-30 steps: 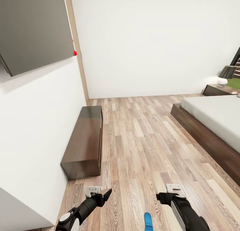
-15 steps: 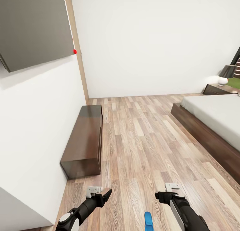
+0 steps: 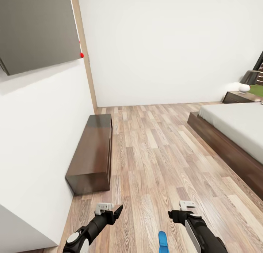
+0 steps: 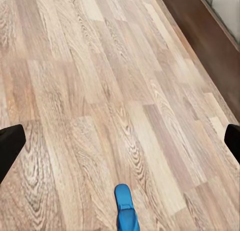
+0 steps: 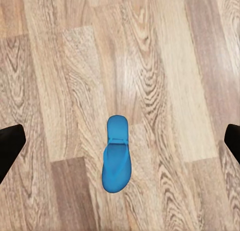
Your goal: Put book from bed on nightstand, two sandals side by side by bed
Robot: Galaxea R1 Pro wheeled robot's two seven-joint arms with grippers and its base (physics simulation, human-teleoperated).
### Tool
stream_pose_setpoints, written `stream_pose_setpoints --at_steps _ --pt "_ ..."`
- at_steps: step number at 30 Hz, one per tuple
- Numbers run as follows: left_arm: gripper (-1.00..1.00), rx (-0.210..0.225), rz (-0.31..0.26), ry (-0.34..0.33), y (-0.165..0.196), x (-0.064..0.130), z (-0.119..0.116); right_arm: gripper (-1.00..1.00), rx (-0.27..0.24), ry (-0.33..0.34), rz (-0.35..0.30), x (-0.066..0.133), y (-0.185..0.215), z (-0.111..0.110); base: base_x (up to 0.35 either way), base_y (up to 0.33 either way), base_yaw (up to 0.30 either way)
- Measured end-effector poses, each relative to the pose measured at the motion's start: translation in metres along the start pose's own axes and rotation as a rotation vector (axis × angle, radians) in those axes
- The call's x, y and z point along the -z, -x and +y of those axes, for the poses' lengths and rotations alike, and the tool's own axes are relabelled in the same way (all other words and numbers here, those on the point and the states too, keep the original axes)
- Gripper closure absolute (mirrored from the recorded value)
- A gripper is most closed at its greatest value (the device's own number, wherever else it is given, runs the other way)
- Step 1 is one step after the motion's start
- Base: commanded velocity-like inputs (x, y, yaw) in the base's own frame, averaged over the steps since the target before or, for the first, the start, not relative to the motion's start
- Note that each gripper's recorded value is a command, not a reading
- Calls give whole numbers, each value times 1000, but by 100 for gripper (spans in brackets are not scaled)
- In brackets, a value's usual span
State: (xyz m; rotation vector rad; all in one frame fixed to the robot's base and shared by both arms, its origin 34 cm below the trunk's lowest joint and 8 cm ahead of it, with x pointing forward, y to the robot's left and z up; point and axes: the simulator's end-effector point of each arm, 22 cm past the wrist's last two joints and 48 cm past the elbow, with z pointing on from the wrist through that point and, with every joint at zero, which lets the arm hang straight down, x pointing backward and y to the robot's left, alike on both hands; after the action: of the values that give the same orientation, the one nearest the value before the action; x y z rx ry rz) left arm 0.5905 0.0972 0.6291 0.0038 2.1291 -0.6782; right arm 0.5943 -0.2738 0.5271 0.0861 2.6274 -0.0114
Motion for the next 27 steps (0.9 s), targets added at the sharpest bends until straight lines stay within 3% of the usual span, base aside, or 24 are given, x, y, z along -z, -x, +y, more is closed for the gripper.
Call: stream_pose_setpoints --at_steps 27 --pt "-100 -4 -13 -2 -37 -20 22 -100 0 0 1 -42 -30 -1 0 0 0"
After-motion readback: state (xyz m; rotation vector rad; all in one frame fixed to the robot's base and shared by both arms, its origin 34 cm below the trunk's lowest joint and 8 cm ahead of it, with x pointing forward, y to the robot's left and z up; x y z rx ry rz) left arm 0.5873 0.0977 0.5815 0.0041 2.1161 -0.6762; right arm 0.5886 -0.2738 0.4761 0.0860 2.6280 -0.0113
